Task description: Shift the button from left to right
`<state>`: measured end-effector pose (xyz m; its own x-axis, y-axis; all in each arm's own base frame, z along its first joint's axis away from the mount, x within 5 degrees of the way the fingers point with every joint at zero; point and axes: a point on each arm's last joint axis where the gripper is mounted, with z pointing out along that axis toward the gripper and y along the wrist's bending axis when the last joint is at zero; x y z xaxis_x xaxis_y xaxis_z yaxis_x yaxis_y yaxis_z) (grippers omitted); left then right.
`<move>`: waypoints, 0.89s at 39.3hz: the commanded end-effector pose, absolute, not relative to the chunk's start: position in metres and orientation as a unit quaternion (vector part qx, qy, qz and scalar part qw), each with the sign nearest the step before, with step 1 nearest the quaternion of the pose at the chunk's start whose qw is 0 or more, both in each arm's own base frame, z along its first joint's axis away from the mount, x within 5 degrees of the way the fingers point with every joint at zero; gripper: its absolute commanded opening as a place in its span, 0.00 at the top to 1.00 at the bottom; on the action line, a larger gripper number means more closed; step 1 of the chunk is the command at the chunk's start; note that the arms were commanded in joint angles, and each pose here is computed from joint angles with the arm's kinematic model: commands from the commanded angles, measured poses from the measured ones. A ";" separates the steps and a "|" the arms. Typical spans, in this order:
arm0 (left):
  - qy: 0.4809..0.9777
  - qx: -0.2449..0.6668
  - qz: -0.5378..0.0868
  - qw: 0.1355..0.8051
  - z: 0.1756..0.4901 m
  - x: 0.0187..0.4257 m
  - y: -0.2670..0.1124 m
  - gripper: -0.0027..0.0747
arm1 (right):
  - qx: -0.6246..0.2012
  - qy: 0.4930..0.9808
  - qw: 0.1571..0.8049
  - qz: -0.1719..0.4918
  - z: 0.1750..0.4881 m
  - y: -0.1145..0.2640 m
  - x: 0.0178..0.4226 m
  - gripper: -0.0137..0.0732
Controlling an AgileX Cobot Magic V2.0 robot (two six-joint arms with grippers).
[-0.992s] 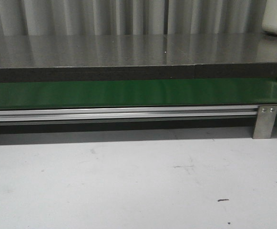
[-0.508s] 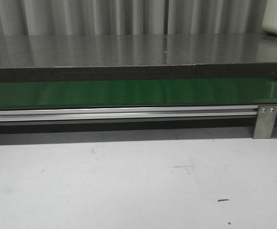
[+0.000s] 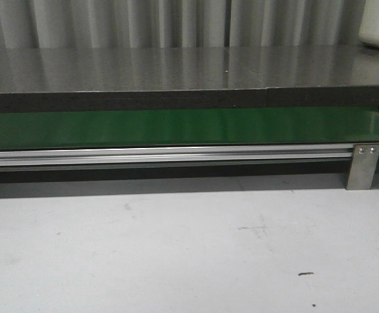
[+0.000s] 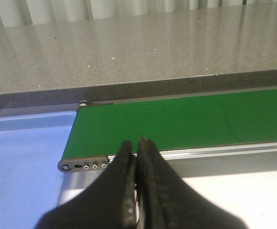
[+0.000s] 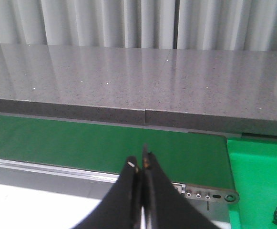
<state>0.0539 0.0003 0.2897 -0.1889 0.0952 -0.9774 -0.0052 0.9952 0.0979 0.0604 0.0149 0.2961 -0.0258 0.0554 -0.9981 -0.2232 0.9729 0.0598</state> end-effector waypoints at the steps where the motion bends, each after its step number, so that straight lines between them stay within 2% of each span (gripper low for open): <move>1: 0.736 0.020 0.035 0.676 0.306 0.054 0.000 0.99 | -0.056 0.671 0.733 0.098 0.312 0.014 0.060 0.92; 12: 0.735 0.021 0.039 0.677 0.304 0.055 0.001 0.99 | -0.056 0.671 0.733 0.098 0.312 0.014 0.060 0.92; 15: 0.720 0.020 0.042 0.693 0.299 0.053 0.001 0.99 | -0.056 0.671 0.733 0.098 0.312 0.014 0.060 0.92; 23: 0.677 0.037 0.020 0.734 0.261 0.044 -0.002 0.99 | -0.056 0.671 0.733 0.098 0.312 0.014 0.060 0.92; 28: 0.682 0.042 -0.010 0.730 0.233 0.048 -0.004 0.99 | -0.056 0.671 0.732 0.098 0.312 0.014 0.060 0.92; 35: 0.699 0.000 -0.045 0.714 0.199 0.056 -0.003 0.99 | -0.056 0.671 0.733 0.098 0.312 0.014 0.060 0.92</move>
